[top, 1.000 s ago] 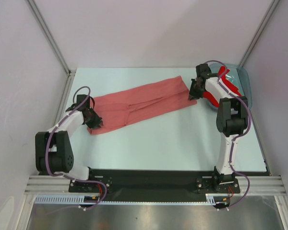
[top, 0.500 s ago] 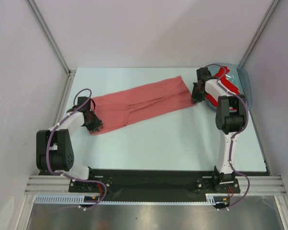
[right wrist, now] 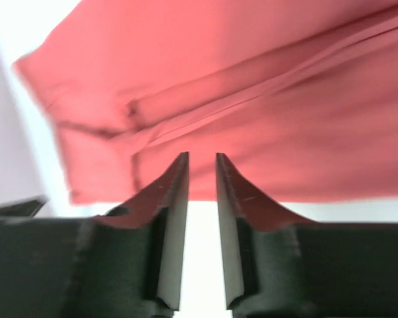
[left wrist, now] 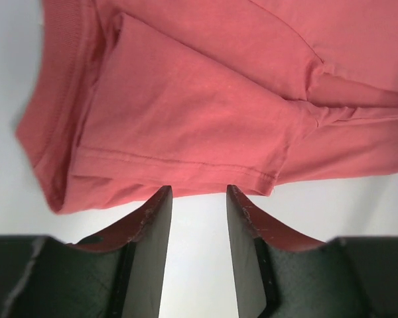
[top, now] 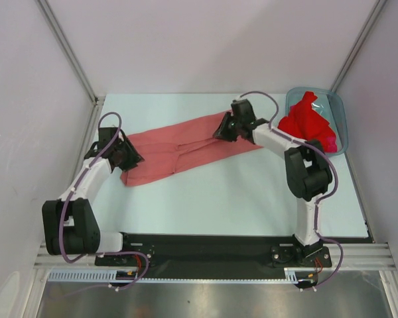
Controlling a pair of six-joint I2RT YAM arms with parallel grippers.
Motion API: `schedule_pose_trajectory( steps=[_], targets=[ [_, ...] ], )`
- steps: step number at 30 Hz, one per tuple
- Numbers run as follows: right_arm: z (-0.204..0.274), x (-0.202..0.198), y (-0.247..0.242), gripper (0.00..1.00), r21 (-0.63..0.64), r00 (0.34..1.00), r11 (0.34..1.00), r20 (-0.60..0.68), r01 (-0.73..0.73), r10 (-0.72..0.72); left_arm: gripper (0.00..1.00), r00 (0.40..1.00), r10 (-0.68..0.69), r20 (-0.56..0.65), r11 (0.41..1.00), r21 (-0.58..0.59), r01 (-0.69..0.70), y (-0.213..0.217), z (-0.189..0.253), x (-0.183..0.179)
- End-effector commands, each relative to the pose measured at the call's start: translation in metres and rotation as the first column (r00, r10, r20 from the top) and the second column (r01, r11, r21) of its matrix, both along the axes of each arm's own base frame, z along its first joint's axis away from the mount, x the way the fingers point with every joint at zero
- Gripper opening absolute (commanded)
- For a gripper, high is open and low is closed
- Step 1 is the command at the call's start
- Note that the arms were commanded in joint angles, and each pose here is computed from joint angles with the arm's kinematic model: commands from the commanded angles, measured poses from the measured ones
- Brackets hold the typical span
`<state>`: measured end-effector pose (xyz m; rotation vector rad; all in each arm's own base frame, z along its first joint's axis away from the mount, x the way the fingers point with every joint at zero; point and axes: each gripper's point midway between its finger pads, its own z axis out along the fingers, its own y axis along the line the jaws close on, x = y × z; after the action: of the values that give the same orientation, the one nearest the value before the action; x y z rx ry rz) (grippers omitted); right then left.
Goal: Fold and stack the t-shirts
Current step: Fold the tshirt
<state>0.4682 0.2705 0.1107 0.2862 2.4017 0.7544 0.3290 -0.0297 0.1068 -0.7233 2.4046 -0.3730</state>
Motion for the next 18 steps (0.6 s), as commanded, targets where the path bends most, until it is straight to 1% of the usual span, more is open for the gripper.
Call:
schedule_pose_trajectory(
  steps=[1,2,3,5,6,10,12,13,14,18],
  targets=[
    [0.015,0.003,0.054,0.23,0.316,1.000,0.949,0.011,0.005,-0.009,0.43,0.996,-0.066,0.061,0.997,-0.044,0.069,-0.011,0.005,0.016],
    [0.003,-0.005,0.071,0.19,0.337,1.000,0.941,-0.018,-0.011,0.018,0.43,0.995,-0.067,0.068,0.996,-0.050,0.071,-0.012,0.005,0.017],
    [0.002,-0.010,0.083,0.10,0.379,0.998,0.925,-0.045,-0.016,0.036,0.43,0.995,-0.068,0.070,0.996,-0.051,0.072,-0.012,0.004,0.017],
    [0.000,-0.016,0.101,0.00,0.418,0.997,0.908,-0.045,-0.039,0.064,0.43,0.995,-0.074,0.068,0.996,-0.050,0.077,-0.013,0.004,0.015],
    [-0.008,-0.022,0.111,0.00,0.433,0.995,0.900,-0.071,-0.037,0.075,0.43,0.995,-0.076,0.065,0.996,-0.047,0.079,-0.013,0.004,0.014],
    [-0.014,-0.032,0.135,0.00,0.438,0.991,0.897,-0.079,-0.061,0.106,0.43,0.995,-0.094,0.045,0.995,-0.027,0.096,-0.010,-0.001,0.011],
    [-0.015,-0.035,0.145,0.00,0.435,0.989,0.897,-0.083,-0.075,0.123,0.43,0.995,-0.098,0.035,0.995,-0.031,0.099,-0.011,-0.004,0.010],
    [-0.026,-0.043,0.152,0.00,0.427,0.984,0.901,-0.111,-0.079,0.139,0.43,0.995,-0.100,0.028,0.994,-0.035,0.101,-0.012,-0.006,0.010],
    [-0.027,-0.047,0.158,0.00,0.433,0.982,0.897,-0.115,-0.087,0.151,0.43,0.995,-0.100,0.025,0.994,-0.038,0.101,-0.012,-0.008,0.010],
    [-0.040,-0.057,0.171,0.00,0.431,0.976,0.898,-0.141,-0.090,0.165,0.43,0.994,-0.105,0.035,0.993,-0.055,0.107,-0.015,-0.006,0.014]
  ],
)
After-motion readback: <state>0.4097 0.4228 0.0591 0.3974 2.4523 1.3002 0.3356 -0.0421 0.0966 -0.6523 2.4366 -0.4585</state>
